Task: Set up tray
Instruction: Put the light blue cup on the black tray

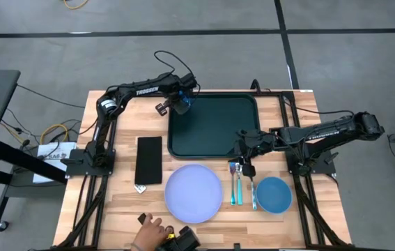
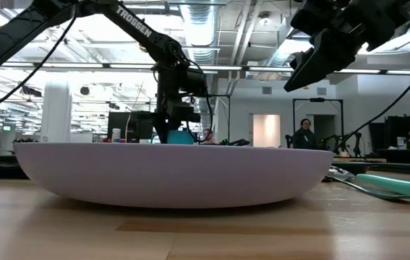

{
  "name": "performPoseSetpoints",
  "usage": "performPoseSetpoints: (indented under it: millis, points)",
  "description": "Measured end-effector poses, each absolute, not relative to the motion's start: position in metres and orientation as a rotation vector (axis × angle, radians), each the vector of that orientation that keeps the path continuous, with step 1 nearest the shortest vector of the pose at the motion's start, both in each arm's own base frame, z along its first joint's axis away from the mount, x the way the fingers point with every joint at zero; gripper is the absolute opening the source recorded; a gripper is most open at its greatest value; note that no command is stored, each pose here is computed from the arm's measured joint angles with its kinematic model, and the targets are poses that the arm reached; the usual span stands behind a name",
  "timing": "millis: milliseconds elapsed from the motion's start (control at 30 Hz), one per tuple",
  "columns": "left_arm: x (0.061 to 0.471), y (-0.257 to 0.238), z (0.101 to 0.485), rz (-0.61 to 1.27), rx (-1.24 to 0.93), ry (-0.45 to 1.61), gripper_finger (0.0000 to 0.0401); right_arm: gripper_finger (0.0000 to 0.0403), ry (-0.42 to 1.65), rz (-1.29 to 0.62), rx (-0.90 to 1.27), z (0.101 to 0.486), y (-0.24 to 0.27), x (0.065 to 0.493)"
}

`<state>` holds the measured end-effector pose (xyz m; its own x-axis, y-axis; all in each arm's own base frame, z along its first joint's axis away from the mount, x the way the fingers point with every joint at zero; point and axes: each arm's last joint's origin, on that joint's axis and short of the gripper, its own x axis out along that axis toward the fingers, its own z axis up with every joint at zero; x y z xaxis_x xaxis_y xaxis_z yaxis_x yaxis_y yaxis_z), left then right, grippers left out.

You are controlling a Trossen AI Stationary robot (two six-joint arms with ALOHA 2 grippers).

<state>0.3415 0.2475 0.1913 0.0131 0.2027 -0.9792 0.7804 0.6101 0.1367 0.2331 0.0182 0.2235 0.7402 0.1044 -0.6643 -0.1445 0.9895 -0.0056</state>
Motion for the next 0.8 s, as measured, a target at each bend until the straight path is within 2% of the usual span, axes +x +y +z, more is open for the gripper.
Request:
performPoseSetpoints:
  millis: [200,800]
  points:
    - [0.3432,0.2489,0.1916,-0.492,0.841,1.527,0.0019,0.0134,0.725,0.136,-0.058,0.2234,0.0181,0.2330]
    - [0.3427,0.2487,0.1916,-0.479,0.825,1.537,0.0019,0.0134,0.726,0.137,-0.058,0.2233,0.0182,0.2330]
